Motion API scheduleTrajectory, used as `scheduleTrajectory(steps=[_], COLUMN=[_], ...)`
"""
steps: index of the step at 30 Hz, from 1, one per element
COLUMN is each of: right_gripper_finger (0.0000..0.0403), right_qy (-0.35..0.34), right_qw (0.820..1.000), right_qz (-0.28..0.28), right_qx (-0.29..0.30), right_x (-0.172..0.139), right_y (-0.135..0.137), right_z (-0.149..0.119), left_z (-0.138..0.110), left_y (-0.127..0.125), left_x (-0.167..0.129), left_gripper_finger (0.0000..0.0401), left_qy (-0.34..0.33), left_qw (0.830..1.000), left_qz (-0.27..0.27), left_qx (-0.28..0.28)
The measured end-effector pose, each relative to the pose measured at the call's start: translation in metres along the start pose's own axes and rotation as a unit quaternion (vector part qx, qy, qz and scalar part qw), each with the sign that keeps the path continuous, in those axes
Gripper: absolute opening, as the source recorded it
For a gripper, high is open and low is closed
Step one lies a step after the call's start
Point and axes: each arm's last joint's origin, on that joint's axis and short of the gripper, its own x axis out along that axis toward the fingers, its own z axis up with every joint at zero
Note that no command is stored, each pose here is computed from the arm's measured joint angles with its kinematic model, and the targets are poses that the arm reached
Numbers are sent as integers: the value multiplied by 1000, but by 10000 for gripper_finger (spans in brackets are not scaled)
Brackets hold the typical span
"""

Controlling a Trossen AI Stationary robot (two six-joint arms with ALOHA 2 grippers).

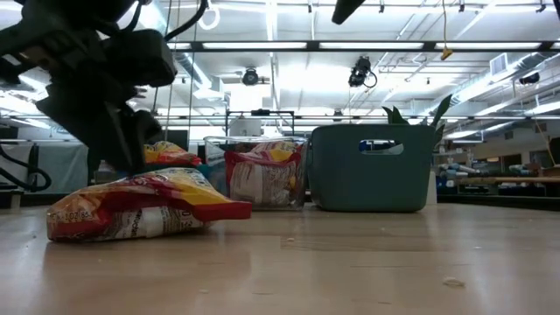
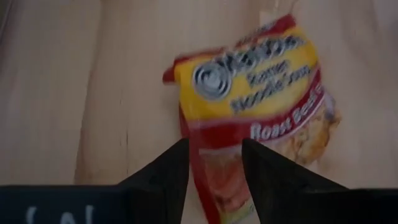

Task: Sort Maruchan noodles
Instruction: Put the red noodle pack into the transparent bin

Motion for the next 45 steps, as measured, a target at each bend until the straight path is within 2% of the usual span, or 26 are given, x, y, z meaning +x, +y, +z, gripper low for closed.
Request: scheduleTrajectory(steps=[5,12,16,20,25,32,37,41,45], right_gripper_finger=[88,88,89,89,89,89,89,89,89], right_qy=[3,-13,-16,-21,-21,-21,-21,-21,-31], right_qw=[1000,999,998,997,997,997,996,995,995], right_qz=[0,33,58,59,61,68,83,95,97], right_qx=[-22,-27,-29,-37,-37,-36,-18,-8,-12], right_x=[11,25,28,28,28,28,27,26,24], right_y=[-12,-26,-29,-29,-29,-28,-27,-24,-22], right_z=[6,18,20,21,22,21,22,22,23], left_z=[-2,-3,-5,-11,-18,-29,-40,-49,-53], left_y=[1,-5,-8,-6,-5,-23,-32,-34,-32], left_x=[-2,-5,-6,-7,-9,-9,-13,-17,-19], left_gripper_finger=[156,157,176,196,197,188,188,188,188], left_qy=[38,61,63,104,142,156,189,209,199], left_qw=[999,997,997,994,988,987,982,978,975], left_qz=[-2,3,11,1,8,-11,-15,14,72], left_qx=[-27,-39,-34,-35,-56,-24,-21,4,64])
